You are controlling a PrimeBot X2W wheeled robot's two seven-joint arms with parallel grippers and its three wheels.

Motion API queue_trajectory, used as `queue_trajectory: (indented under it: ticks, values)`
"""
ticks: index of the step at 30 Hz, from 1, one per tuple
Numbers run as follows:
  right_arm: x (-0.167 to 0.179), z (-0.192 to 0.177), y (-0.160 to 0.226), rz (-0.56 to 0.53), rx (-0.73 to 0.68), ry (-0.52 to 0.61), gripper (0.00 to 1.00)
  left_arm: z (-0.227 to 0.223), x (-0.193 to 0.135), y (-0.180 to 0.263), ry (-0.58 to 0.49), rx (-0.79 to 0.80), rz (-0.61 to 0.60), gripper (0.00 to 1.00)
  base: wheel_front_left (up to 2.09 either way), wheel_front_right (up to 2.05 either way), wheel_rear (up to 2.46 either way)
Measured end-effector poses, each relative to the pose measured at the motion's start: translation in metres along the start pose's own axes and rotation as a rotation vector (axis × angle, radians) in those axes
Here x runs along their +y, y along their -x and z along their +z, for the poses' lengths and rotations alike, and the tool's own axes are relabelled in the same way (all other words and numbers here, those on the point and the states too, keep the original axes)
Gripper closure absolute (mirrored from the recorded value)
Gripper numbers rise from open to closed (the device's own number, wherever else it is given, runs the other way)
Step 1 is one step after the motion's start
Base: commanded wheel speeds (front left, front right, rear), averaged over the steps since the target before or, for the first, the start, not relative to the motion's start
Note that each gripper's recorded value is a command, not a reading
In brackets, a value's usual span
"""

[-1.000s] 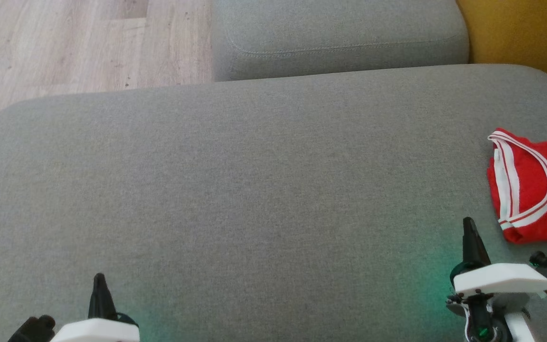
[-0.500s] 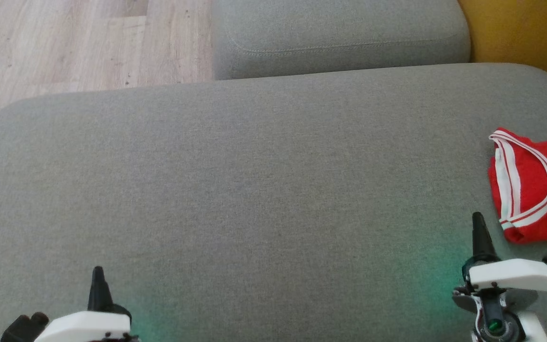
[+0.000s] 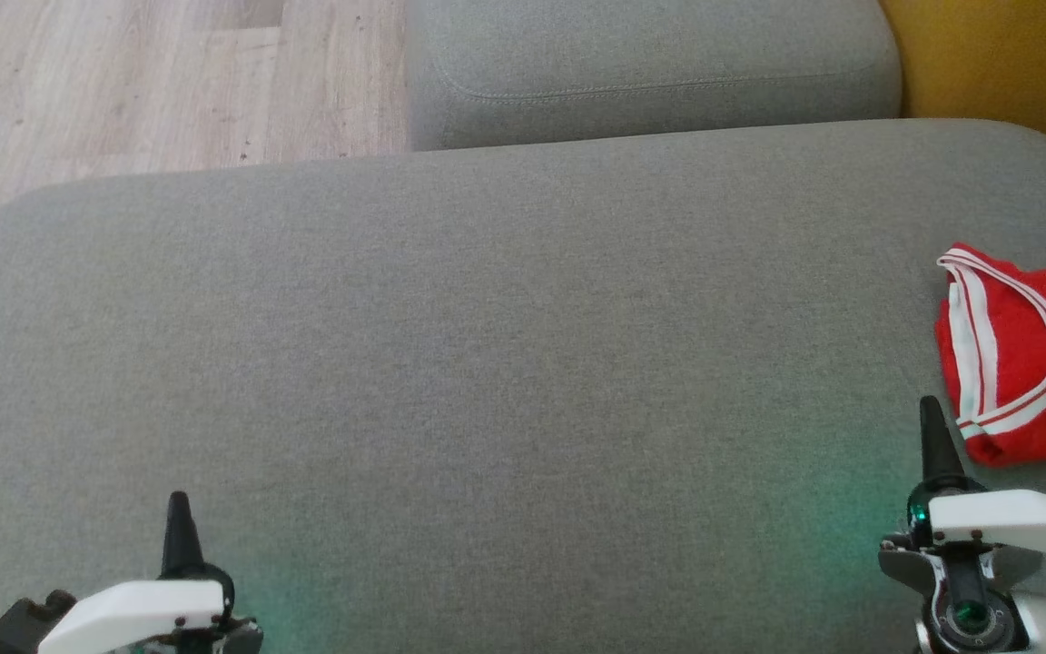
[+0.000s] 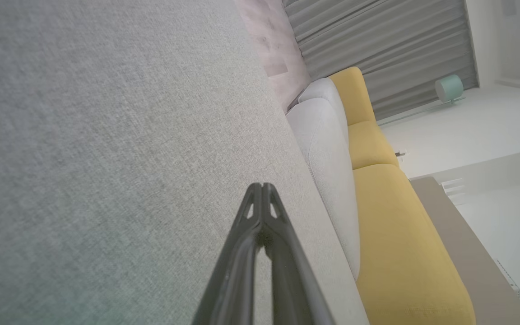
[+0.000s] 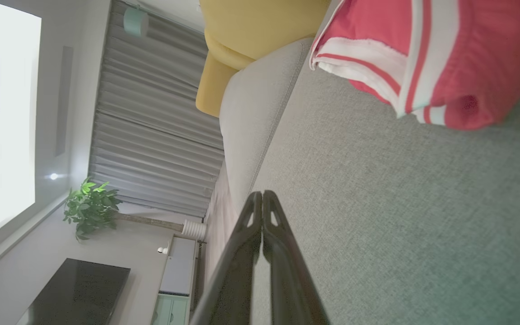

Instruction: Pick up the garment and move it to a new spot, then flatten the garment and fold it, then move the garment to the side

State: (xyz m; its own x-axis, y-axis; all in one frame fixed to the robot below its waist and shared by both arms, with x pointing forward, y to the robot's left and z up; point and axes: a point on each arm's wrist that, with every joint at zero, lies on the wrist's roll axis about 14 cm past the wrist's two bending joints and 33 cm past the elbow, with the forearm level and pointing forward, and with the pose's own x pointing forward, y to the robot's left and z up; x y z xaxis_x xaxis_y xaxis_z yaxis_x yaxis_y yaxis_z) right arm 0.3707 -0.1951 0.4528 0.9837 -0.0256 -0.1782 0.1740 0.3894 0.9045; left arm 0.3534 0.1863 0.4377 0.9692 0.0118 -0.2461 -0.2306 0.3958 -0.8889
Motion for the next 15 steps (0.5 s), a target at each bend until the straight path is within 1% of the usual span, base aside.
queue_trajectory:
  ticks: [15]
  values:
    - [0.009, 0.008, -0.002, 0.032, -0.008, -0.165, 1.00, 0.004, -0.012, -0.004, 0.163, 0.009, -0.046, 1.00, 0.00, 0.00, 0.00]
